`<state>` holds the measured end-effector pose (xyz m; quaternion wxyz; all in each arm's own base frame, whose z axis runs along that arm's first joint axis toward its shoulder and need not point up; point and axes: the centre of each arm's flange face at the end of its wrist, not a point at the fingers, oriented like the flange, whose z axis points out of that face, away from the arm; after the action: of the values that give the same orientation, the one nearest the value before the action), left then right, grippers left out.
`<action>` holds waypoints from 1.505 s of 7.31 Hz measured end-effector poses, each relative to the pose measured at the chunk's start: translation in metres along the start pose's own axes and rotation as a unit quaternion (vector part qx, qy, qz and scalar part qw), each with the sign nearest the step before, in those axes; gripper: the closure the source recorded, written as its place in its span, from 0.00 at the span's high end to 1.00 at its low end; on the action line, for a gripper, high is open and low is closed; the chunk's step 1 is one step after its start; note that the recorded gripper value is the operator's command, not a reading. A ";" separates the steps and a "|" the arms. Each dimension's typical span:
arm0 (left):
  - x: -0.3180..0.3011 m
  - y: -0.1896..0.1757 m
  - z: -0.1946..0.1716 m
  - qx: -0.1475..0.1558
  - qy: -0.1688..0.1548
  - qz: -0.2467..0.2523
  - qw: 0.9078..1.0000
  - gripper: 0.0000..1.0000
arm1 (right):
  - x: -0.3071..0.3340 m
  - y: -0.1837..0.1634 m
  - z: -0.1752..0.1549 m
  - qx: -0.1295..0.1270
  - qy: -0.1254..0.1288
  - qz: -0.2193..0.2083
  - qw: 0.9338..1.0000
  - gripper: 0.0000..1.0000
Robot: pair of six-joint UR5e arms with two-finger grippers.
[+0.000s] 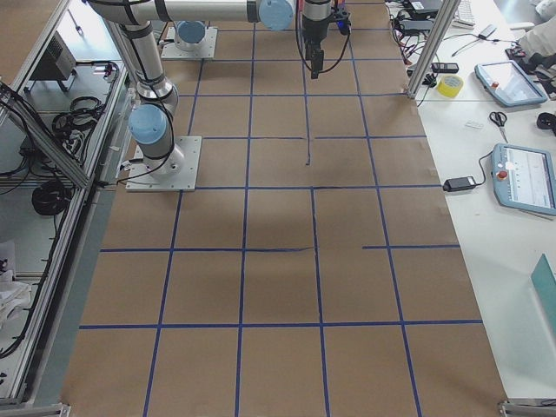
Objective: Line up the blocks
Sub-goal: 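Carry the orange cube with the left gripper toward the purple and pink cubes, then set the orange cube between the purple and pink cubes with the left gripper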
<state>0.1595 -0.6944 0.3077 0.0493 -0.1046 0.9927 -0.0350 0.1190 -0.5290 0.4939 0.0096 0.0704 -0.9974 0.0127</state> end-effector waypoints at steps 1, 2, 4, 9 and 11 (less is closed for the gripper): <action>-0.022 -0.002 0.009 -0.001 0.013 0.008 1.000 0.00 | 0.000 -0.001 0.001 0.000 0.000 0.000 1.000 1.00; -0.034 -0.005 0.018 0.001 0.021 0.027 0.999 0.00 | 0.000 -0.002 0.003 -0.002 -0.001 0.000 1.000 1.00; -0.071 -0.008 0.044 0.001 0.025 0.063 0.998 0.00 | 0.000 -0.004 0.005 -0.005 -0.001 0.000 1.000 1.00; -0.128 -0.005 0.081 -0.022 0.029 0.087 0.996 0.00 | 0.001 -0.004 0.006 -0.005 -0.001 0.001 1.000 1.00; -0.130 -0.005 0.096 -0.029 0.032 0.089 0.995 0.00 | 0.001 -0.004 0.005 -0.004 -0.001 0.001 1.000 1.00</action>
<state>0.2972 -0.6772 0.2244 0.0171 -0.0162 0.9997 -0.0050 0.1190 -0.5335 0.4886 0.0086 0.0697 -0.9975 0.0083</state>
